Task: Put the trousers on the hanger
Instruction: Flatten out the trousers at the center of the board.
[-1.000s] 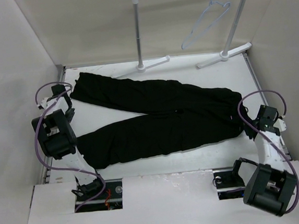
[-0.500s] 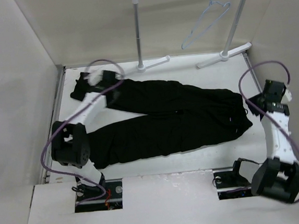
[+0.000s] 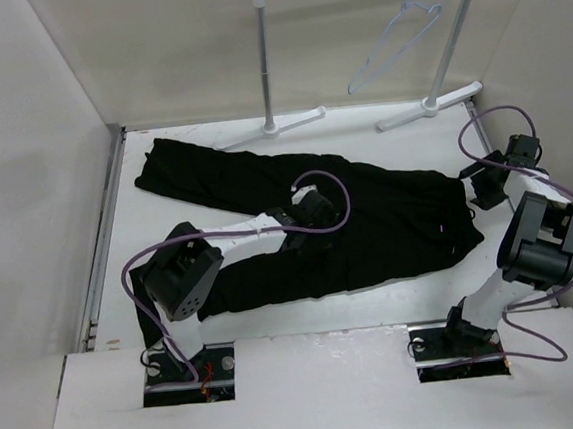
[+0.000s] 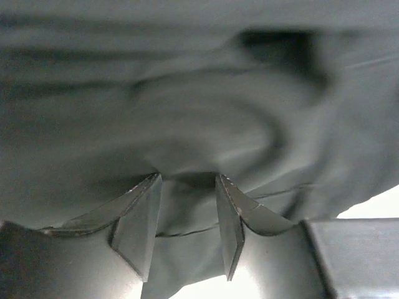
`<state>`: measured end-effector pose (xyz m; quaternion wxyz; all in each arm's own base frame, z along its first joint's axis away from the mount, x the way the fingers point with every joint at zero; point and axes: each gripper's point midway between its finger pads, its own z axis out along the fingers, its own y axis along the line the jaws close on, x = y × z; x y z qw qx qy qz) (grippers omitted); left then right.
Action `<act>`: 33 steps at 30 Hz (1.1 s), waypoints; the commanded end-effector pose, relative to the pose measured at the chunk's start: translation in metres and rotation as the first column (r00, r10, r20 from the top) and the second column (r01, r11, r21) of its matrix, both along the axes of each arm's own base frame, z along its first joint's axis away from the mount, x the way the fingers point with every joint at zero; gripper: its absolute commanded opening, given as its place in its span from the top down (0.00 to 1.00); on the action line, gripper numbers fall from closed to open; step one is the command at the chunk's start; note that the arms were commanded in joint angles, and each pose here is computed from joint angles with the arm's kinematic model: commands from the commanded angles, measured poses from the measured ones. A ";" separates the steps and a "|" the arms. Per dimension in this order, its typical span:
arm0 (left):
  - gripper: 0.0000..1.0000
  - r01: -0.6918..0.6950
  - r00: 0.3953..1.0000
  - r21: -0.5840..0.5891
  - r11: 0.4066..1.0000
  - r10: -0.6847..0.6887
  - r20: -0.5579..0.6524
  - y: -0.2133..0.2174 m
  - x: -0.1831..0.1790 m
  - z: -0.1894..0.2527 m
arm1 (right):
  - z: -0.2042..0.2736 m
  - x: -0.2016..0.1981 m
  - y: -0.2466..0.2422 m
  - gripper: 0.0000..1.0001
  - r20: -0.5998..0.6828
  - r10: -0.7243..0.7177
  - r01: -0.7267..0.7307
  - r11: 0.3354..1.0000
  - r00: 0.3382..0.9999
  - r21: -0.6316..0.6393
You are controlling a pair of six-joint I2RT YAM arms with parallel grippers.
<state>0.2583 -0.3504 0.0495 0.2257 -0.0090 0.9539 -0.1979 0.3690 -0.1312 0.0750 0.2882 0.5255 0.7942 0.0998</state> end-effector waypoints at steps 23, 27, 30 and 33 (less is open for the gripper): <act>0.65 -0.103 0.982 0.265 0.959 0.141 -0.129 0.146 -0.045 -0.062 | 0.075 0.104 -0.002 0.90 0.430 0.041 -0.028 0.999 0.902 -0.036; 0.65 -0.108 0.981 0.272 0.956 0.147 -0.127 0.151 -0.046 -0.059 | 0.077 0.120 -0.012 0.88 0.452 0.037 -0.006 0.998 0.891 -0.069; 0.65 -0.110 0.981 0.273 0.956 0.149 -0.126 0.150 -0.045 -0.056 | 0.066 0.128 -0.011 0.85 0.446 0.046 -0.012 0.997 0.894 -0.077; 0.64 -0.115 0.982 0.245 0.963 0.148 -0.119 0.144 -0.041 -0.049 | 0.051 0.127 -0.015 0.63 0.412 0.008 0.019 0.998 0.911 -0.063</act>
